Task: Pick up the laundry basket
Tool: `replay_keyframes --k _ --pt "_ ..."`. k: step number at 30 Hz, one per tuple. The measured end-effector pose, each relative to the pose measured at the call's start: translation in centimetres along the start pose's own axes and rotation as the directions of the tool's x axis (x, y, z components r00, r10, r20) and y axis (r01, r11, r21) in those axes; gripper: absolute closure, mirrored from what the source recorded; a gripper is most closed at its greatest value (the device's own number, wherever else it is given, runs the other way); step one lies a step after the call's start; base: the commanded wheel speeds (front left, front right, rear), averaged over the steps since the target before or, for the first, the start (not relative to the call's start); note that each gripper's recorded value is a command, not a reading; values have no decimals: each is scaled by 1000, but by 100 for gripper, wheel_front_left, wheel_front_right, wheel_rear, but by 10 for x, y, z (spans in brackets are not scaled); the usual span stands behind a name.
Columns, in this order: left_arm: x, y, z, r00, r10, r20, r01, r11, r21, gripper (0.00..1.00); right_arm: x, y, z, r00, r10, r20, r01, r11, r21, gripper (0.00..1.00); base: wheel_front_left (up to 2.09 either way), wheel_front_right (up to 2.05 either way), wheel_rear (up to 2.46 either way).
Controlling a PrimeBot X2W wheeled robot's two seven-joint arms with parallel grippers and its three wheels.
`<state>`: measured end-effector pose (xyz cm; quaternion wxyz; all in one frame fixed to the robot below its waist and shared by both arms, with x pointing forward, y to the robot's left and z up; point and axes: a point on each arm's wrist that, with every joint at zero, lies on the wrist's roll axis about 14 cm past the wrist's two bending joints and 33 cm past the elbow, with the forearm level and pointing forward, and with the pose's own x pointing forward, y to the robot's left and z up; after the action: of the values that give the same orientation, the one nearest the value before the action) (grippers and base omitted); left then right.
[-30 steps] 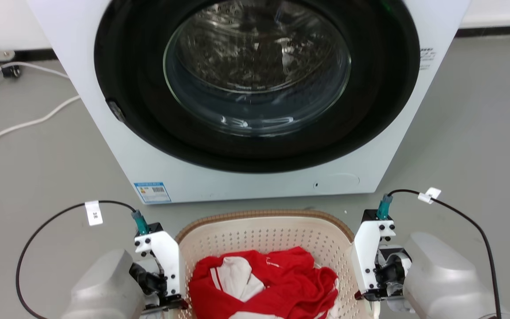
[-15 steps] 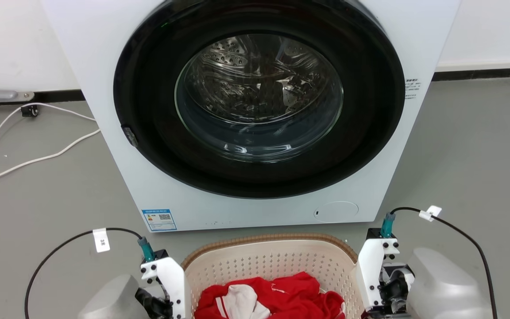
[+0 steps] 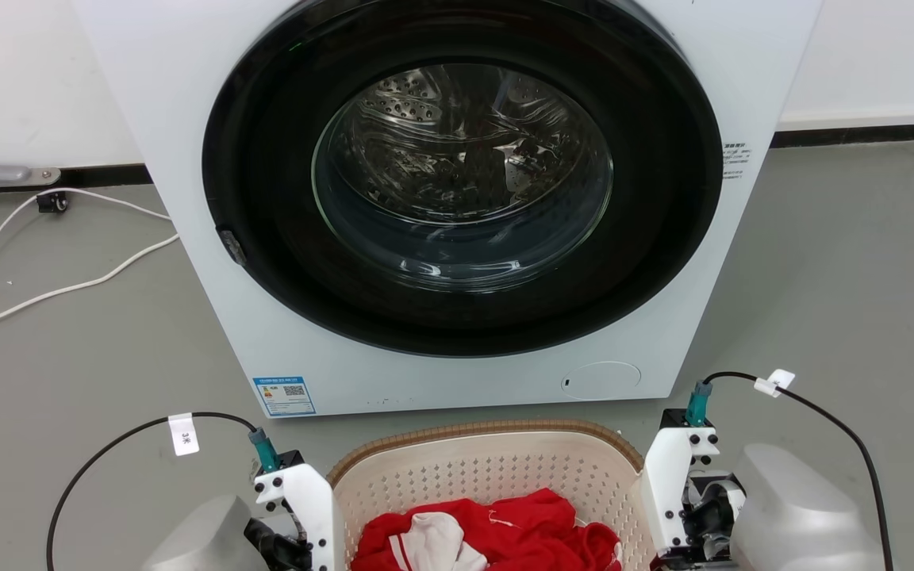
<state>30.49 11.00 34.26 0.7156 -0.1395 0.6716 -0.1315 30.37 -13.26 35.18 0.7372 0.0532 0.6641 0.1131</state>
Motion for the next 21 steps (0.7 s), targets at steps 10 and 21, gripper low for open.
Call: replay_keyframes --k 10,21 --pt "1 1 -2 1000 -3 -3 3 1000 -9 100 0 1 2 1000 0 1 0 1000 1 100 0 0 0" --pt "1 3 -2 1000 -1 -3 1 1000 -15 100 2 3 2 1000 7 0 -7 1000 -2 100 0 0 0"
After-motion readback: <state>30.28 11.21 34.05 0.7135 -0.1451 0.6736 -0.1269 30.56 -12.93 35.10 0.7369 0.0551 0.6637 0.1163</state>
